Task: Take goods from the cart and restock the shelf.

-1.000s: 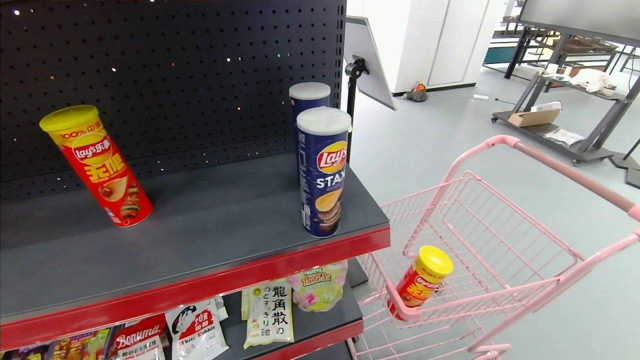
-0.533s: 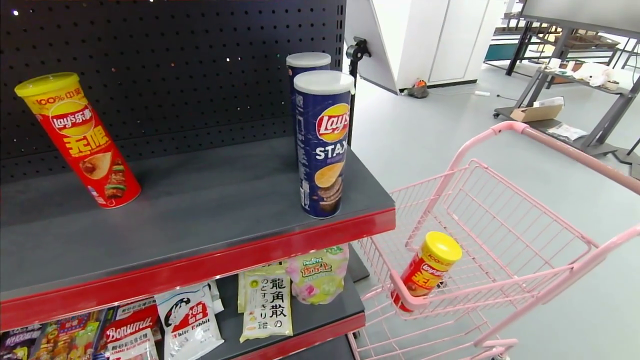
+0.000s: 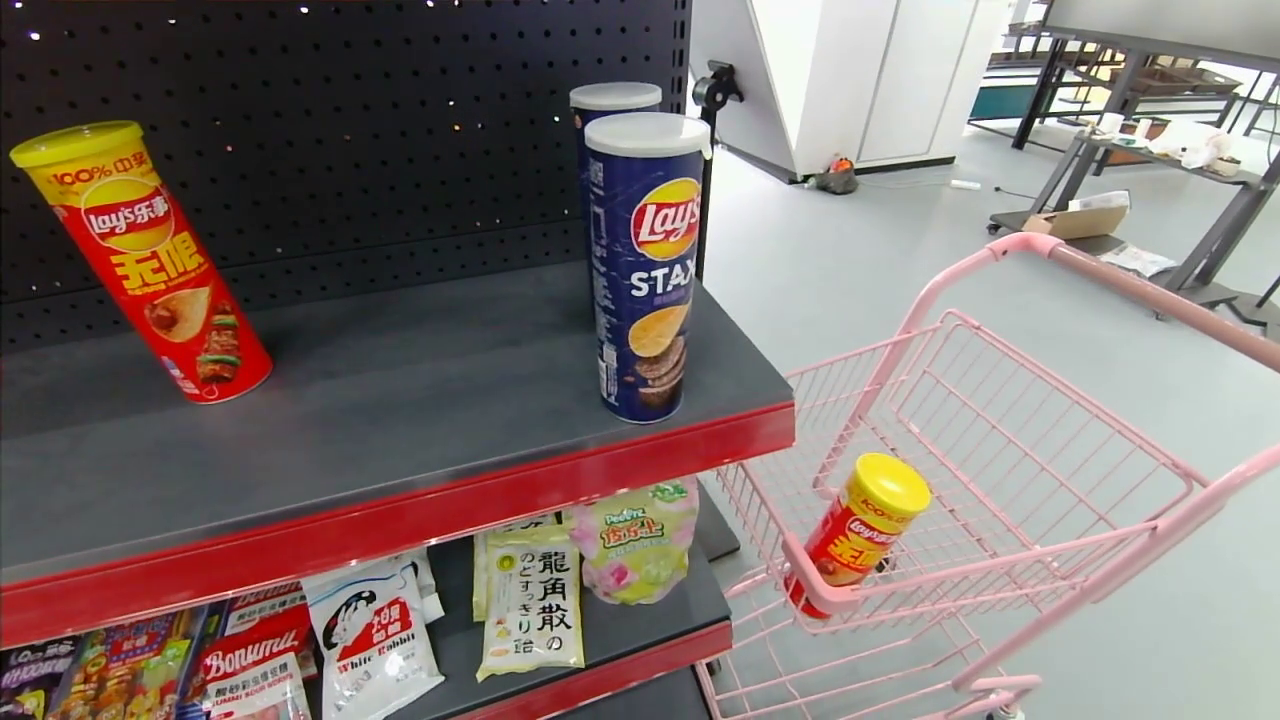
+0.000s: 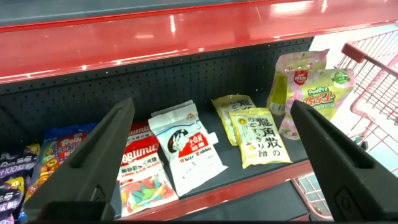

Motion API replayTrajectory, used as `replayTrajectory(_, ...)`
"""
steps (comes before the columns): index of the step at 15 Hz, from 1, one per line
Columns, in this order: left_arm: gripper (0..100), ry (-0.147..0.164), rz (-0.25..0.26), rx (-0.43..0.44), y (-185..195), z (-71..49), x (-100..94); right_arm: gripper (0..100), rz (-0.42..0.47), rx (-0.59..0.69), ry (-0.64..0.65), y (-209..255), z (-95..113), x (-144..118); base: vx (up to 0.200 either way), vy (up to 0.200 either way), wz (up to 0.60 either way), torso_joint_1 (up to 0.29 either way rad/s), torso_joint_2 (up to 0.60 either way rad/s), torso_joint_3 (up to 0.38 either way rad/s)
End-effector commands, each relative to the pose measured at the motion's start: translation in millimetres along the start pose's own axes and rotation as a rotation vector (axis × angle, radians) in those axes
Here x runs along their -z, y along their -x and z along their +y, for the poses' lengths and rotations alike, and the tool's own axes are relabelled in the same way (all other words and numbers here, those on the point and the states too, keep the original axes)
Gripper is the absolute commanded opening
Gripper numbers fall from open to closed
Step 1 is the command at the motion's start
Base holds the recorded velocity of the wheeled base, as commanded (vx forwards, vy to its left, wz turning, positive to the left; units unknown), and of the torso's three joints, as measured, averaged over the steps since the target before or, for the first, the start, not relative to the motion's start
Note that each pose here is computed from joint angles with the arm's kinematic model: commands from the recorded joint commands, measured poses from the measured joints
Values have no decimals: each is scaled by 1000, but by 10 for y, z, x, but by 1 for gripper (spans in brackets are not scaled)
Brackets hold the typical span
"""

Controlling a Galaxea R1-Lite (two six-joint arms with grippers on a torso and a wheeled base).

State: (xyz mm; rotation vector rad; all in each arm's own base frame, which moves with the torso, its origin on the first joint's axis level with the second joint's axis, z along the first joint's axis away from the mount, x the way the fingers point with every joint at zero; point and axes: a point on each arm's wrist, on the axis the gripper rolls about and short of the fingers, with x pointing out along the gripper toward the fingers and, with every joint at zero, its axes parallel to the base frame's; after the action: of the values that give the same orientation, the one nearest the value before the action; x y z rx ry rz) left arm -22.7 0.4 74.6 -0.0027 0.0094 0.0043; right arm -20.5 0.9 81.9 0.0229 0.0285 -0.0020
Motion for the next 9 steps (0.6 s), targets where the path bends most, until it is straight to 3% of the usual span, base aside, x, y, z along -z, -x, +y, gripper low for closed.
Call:
replayTrajectory(1,100,0,1,0,-1,0,1,100,73,45,-251,-648,-1,-1538,0,0,0,0,0,0)
replayTrajectory(3,100,0,1,1,-1,0,1,100,277,-90,-161,-1109,18,-1339,0,0,0,0,0,0)
replayTrajectory(4,100,-1,1,1,-1,0,1,100,305,-104,-157,-1196,16,-1271,0,0,0,0,0,0)
replayTrajectory(5,100,-1,0,1,-1,0,-1,100,357,-191,-161,-1563,31,-1014,0,0,0,0,0,0)
replayTrajectory(7,100,-1,1,1,-1,0,1,100,463,-291,-149,-1816,27,-519,0,0,0,0,0,0)
replayTrajectory(9,100,-1,1,1,-1,0,1,100,479,-321,-149,-2025,-17,-282,0,0,0,0,0,0)
